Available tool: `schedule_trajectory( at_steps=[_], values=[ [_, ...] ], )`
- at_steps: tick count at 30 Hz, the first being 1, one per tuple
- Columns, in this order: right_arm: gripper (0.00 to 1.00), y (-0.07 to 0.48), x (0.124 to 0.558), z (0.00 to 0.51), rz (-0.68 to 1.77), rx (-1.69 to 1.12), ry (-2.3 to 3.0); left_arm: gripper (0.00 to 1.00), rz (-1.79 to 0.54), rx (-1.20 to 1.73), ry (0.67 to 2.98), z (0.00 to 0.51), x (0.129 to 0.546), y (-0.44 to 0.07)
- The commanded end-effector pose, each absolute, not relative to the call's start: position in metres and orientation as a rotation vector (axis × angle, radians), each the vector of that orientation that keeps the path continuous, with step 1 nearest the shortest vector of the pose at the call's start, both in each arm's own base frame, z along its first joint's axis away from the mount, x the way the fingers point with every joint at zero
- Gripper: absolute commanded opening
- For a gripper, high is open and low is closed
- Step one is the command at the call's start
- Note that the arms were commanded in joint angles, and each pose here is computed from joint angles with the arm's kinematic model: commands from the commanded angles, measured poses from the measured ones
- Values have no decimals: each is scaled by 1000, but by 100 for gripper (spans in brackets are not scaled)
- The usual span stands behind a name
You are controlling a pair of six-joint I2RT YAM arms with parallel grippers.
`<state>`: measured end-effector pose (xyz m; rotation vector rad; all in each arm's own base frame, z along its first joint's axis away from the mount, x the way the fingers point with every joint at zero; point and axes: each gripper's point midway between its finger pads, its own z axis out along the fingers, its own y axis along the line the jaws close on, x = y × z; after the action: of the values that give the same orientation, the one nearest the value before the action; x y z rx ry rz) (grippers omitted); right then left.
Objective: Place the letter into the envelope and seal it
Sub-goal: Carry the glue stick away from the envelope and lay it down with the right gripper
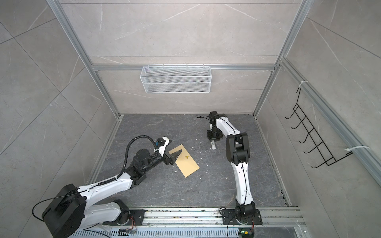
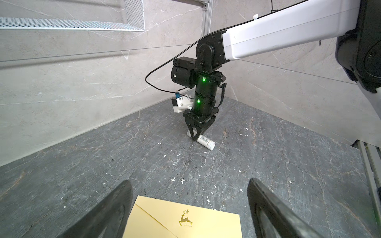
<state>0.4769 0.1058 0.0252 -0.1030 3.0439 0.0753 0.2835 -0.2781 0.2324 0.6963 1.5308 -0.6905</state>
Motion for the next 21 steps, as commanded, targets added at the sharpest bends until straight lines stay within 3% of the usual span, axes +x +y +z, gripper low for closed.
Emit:
schedule_trajectory(
  at_steps=[1,10,21],
  values=[
    [41,104,475,18,89,-72,3075,89,-672,678,1476,248,283,-274],
    [66,106,480,34,134,-65,3042,90,-635,649,1486,250,285,-266],
    [75,108,480,45,163,-65,3022,91,-617,623,1484,253,282,-257]
  ],
)
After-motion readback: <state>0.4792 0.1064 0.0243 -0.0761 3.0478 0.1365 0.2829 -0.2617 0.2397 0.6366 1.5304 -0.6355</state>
